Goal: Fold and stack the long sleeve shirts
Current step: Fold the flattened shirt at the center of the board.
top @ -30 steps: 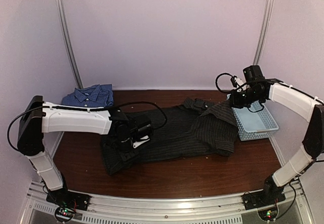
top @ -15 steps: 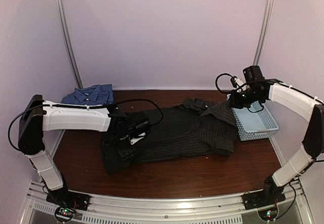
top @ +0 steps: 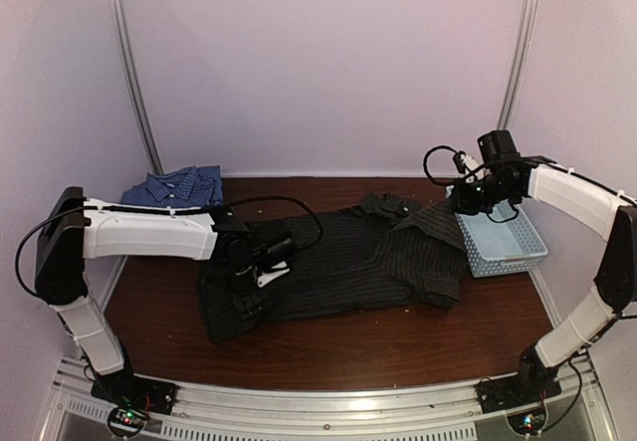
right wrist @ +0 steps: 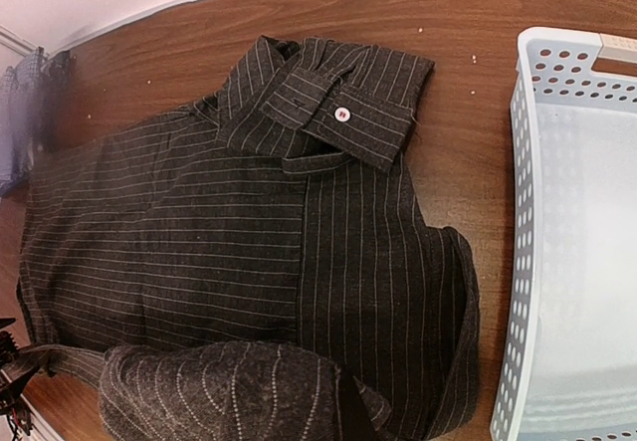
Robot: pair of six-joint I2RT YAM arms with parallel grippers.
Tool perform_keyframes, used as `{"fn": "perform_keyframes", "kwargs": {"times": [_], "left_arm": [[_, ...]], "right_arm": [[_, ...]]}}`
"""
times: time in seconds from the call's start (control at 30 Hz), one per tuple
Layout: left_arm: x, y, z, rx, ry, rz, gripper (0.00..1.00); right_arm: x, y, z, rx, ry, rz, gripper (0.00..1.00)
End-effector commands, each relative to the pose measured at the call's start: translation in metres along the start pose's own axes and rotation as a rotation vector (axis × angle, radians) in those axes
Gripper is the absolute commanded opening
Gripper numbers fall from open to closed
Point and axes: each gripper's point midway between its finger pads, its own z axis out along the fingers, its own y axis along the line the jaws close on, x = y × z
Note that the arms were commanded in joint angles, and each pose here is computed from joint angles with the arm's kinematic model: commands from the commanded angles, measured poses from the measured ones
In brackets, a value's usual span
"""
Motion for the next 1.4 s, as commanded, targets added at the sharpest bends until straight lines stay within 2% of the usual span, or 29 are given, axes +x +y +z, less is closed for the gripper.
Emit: {"fn": "perform_keyframes", "kwargs": {"times": [0.0, 0.37, 0.73, 0.87, 1.17, 1.37], "left_arm": [[-0.002, 0.001, 0.005, -0.005, -0.008, 0.014, 0.77], [0.003, 0.007, 0.026, -0.075, 0.047, 0.071, 0.81], [0.002, 0.030, 0.021, -0.187, 0.034, 0.091, 0.84], [-0.013, 0.030, -0.002, -0.142, -0.062, 0.058, 0.84], [-0.079, 0.026, -0.052, -0.024, -0.398, -0.077, 0.87], [-0.104, 0.021, -0.054, 0.016, -0.467, -0.139, 0.87]], "right_arm": [[-0.010, 0.002, -0.005, -0.009, -0.030, -0.020, 0.00], [-0.002, 0.011, 0.022, -0.022, 0.026, -0.039, 0.00], [0.003, 0.018, 0.043, -0.022, 0.061, -0.050, 0.00], [0.007, 0.018, 0.052, -0.024, 0.079, -0.050, 0.00], [0.005, 0.025, 0.073, -0.043, 0.091, -0.053, 0.06], [-0.012, 0.004, 0.086, 0.091, 0.074, -0.067, 0.22]]}}
